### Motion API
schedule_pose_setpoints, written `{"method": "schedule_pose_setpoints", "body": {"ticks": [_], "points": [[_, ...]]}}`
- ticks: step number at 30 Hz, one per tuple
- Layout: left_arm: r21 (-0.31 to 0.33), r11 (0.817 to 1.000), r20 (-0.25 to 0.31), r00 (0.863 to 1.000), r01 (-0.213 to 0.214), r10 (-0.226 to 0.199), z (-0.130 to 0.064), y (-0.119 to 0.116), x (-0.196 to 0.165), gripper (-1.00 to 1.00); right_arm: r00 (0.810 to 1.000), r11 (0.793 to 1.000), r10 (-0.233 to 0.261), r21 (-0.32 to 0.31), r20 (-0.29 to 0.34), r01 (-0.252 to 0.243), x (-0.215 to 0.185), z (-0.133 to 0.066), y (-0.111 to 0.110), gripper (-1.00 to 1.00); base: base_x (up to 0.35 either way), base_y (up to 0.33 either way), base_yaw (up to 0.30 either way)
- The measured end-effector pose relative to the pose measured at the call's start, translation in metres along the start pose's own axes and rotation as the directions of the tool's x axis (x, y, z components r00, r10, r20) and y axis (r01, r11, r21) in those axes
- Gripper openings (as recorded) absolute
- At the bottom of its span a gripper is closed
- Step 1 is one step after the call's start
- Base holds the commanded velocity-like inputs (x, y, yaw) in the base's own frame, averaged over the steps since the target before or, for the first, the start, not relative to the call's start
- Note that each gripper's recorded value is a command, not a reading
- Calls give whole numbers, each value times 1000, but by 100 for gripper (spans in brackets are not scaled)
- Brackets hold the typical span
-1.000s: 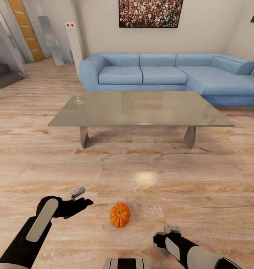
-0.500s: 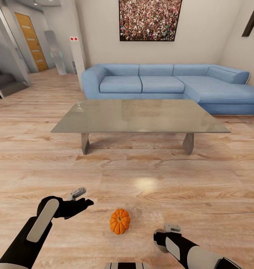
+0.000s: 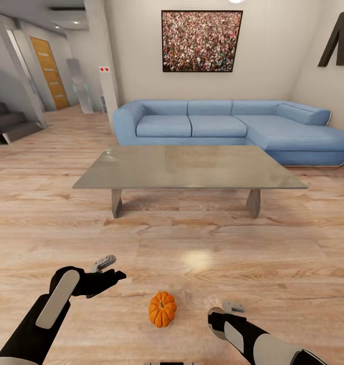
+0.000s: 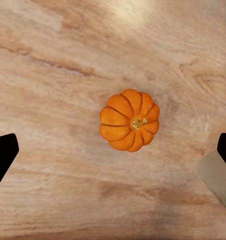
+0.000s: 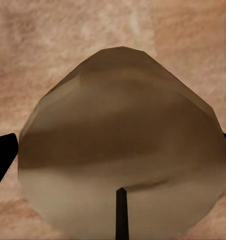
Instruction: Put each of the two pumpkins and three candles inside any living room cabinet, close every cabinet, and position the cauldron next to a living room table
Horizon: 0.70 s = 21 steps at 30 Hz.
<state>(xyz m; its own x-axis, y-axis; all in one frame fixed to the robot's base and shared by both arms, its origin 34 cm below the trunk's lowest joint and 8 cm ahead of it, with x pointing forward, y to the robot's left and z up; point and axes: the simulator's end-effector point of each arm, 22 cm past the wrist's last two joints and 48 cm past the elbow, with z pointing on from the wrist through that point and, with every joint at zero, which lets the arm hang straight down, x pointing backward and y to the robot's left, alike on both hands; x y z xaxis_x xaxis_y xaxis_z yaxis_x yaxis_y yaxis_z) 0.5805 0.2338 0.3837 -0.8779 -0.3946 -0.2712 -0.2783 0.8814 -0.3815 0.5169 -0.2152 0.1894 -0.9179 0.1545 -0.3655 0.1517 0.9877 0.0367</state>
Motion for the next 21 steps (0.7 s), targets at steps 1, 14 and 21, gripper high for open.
{"method": "schedule_pose_setpoints", "body": {"ticks": [1, 14, 21], "points": [[2, 1000, 3, 1000, -1, 1, -2, -1, -1, 100, 1000, 1000, -2, 0, 2, 2, -1, -1, 0, -100, 0, 0, 0], [21, 1000, 51, 999, -17, 15, -24, -13, -13, 100, 998, 1000, 8, -6, 60, -8, -27, -19, 2, -100, 0, 0, 0], [31, 999, 78, 997, -25, 22, -37, -19, -20, 100, 996, 1000, 13, -9, 88, -12, -40, -28, 2, -100, 0, 0, 0]]}}
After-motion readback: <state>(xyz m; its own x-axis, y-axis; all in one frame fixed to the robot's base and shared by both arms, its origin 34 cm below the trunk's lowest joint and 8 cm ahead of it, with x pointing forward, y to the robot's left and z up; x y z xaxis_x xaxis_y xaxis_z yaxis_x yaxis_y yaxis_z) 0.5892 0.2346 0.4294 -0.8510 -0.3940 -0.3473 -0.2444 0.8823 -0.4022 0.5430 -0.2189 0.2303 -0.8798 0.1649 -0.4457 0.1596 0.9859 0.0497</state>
